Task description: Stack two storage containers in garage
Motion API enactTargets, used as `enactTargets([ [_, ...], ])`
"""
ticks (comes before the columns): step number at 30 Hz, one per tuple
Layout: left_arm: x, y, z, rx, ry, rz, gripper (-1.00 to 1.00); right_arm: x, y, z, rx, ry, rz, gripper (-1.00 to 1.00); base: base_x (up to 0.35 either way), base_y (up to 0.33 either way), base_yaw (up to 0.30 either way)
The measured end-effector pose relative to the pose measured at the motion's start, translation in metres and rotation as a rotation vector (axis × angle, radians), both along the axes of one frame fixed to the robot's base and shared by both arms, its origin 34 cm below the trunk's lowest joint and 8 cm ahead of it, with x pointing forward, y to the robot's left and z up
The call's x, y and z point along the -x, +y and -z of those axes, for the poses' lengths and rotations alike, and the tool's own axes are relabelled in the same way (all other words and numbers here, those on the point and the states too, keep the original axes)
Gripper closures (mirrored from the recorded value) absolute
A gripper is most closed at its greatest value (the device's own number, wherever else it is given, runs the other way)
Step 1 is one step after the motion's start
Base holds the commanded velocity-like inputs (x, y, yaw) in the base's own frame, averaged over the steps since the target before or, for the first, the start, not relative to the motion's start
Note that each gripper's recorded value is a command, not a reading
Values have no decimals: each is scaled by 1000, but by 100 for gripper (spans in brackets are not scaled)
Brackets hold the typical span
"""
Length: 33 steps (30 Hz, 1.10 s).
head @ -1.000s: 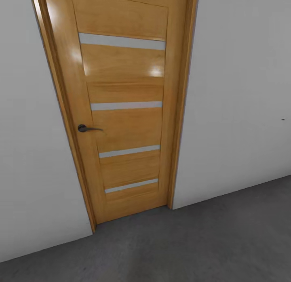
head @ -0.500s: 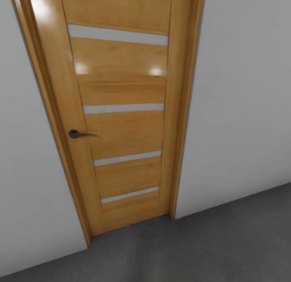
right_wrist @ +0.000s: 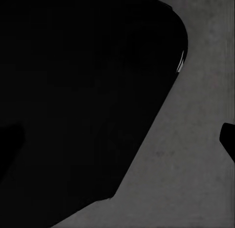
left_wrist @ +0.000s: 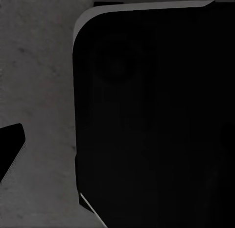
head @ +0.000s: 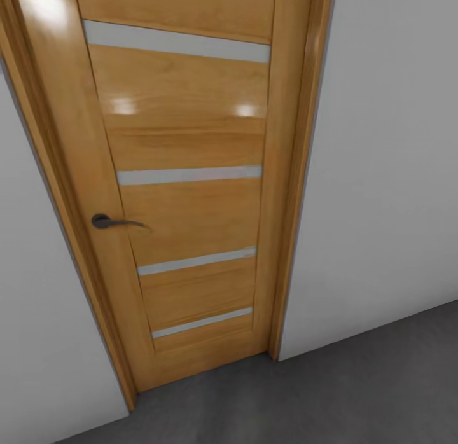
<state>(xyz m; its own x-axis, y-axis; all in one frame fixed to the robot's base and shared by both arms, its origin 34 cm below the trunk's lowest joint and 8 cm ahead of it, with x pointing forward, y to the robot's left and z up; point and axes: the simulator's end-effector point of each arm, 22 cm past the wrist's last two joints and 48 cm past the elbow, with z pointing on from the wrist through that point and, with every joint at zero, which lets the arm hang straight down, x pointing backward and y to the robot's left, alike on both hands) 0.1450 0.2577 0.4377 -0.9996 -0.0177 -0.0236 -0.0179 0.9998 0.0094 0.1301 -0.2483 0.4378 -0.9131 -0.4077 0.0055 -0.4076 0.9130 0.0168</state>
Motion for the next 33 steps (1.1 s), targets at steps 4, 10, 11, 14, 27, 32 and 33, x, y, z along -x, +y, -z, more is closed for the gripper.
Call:
enactTargets([
  [4,0,0,0,0,0,0,-100,0,0,0,0,0,0,-100,216,0,0],
  [10,0,0,0,-1,0,0,-100,0,0,0,0,1,0,-100,43,0,0],
  [11,0,0,0,-1,0,0,-100,0,0,0,0,0,0,-100,6,0,0],
  [14,0,0,0,0,0,0,-100,0,0,0,-1,1,0,-100,3,0,0],
  [27,0,-1,0,0,0,0,-100,0,-1,0,3,1,3,-100,0,0,172],
  [32,0,-1,0,0,0,0,-100,0,-1,0,3,0,3,-100,0,0,281],
  [33,0,-1,0,0,0,0,-100,0,-1,0,3,0,3,-100,0,0,282],
])
